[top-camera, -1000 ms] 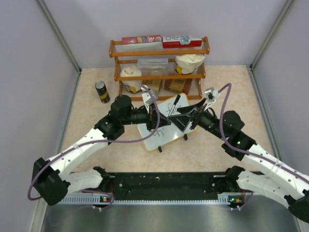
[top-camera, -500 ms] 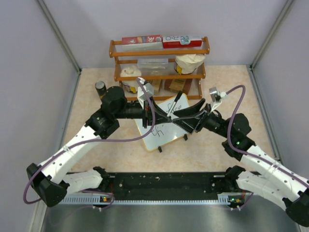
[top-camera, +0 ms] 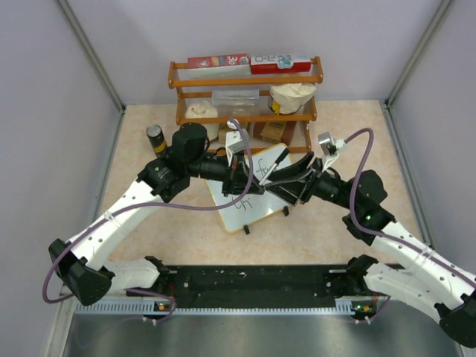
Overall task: Write a sentence on the whiteboard
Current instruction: Write on the whiteboard with the whiteboard.
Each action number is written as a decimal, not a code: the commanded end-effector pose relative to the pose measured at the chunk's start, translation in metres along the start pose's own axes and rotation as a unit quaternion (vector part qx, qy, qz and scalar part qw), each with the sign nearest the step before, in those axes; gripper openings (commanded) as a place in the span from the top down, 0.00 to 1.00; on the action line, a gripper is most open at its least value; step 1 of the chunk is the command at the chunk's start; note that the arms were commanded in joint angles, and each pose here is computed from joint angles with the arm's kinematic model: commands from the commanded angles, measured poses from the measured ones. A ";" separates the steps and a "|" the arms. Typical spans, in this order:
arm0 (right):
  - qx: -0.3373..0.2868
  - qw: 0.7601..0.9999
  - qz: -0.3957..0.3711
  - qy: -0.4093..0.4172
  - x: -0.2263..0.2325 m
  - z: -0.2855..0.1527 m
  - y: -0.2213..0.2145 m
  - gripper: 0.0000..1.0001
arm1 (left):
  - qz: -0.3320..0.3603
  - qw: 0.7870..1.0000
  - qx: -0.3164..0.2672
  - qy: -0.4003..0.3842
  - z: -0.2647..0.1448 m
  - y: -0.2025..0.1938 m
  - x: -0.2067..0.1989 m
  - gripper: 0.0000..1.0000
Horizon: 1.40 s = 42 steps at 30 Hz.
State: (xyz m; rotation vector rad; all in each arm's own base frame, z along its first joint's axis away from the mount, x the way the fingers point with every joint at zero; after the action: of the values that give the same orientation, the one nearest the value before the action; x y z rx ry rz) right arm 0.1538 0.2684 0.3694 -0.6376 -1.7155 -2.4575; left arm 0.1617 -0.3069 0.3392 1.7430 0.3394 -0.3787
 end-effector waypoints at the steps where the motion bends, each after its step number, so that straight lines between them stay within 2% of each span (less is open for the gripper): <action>1: -0.012 1.000 -0.020 0.011 0.007 0.009 0.021 0.53 | 0.023 1.000 0.000 -0.019 -0.004 0.008 -0.011 1.00; 6: 0.007 1.000 -0.015 0.009 0.002 0.015 0.016 0.60 | 0.024 1.000 0.003 -0.018 -0.004 0.006 -0.011 1.00; 10: 0.019 1.000 -0.014 0.019 0.002 0.017 0.012 0.71 | 0.023 1.000 0.006 -0.016 -0.004 0.005 -0.009 1.00; 13: 0.030 0.999 -0.016 0.024 0.004 0.017 0.009 0.95 | 0.025 1.000 0.007 -0.012 -0.004 0.004 -0.008 1.00; 14: 0.030 0.999 -0.015 0.019 0.002 0.016 0.009 1.00 | 0.024 1.000 0.007 -0.011 -0.004 0.004 -0.007 1.00; 15: 0.031 0.999 -0.016 0.015 0.001 0.016 0.008 1.00 | 0.025 1.000 0.007 -0.004 -0.004 0.004 -0.005 0.99; 17: 0.027 1.000 -0.017 -0.001 -0.004 0.014 0.007 1.00 | 0.024 1.000 0.004 0.008 -0.007 0.004 -0.004 0.72; 19: 0.024 0.999 -0.020 -0.023 -0.011 0.012 0.006 1.00 | 0.020 0.999 -0.004 0.045 -0.008 0.001 0.008 0.37; 21: 0.011 0.997 -0.029 -0.068 -0.025 0.006 0.006 1.00 | -0.006 0.995 -0.018 0.093 -0.013 -0.008 0.020 0.28; 23: -0.002 0.991 -0.041 -0.129 -0.049 -0.002 0.002 1.00 | -0.033 0.986 -0.063 0.154 -0.026 -0.003 0.035 0.20; 24: -0.014 0.988 -0.050 -0.147 -0.054 -0.007 0.004 1.00 | -0.065 0.982 -0.062 0.168 -0.027 -0.022 0.047 0.18; 25: -0.031 0.985 -0.061 -0.161 -0.060 -0.011 0.006 1.00 | -0.071 0.977 -0.094 0.175 -0.036 -0.015 0.057 0.17; 26: -0.037 0.977 -0.065 -0.201 -0.079 -0.019 -0.006 1.00 | -0.110 0.972 -0.110 0.177 -0.041 -0.019 0.060 0.17; 27: -0.046 0.973 -0.071 -0.216 -0.085 -0.024 -0.007 1.00 | -0.140 0.966 -0.110 0.186 -0.044 -0.040 0.073 0.18; 29: -0.063 0.963 -0.092 -0.244 -0.101 -0.032 -0.014 1.00 | -0.171 0.950 -0.146 0.216 -0.062 -0.045 0.092 0.17; 33: -0.076 0.954 -0.125 -0.263 -0.114 -0.031 -0.023 1.00 | -0.244 0.911 -0.173 0.285 -0.089 -0.087 0.127 0.17; 37: -0.079 0.947 -0.163 -0.264 -0.112 -0.023 -0.032 1.00 | -0.284 0.868 -0.213 0.348 -0.120 -0.109 0.149 0.17; 41: -0.089 0.948 -0.170 -0.256 -0.110 -0.020 -0.032 1.00 | -0.308 0.850 -0.217 0.369 -0.130 -0.129 0.162 0.16; 42: -0.087 0.948 -0.170 -0.256 -0.111 -0.019 -0.033 1.00 | -0.300 0.856 -0.221 0.359 -0.129 -0.126 0.163 0.16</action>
State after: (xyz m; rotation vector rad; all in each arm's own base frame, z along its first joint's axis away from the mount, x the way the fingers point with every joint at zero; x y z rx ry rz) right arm 0.2337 0.2501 0.2614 -1.2210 -2.0374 -2.6815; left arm 0.2497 -0.1574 0.1722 1.3026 1.4575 -0.0901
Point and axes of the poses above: each gripper's point midway between its finger pads, its own z axis out along the fingers, its own x axis along the line the jaws close on, y = z × x, the point moved 1 cm from there along -z, back along the fingers, and after that the axes turned 6 degrees about -z, right-handed, at the moved point
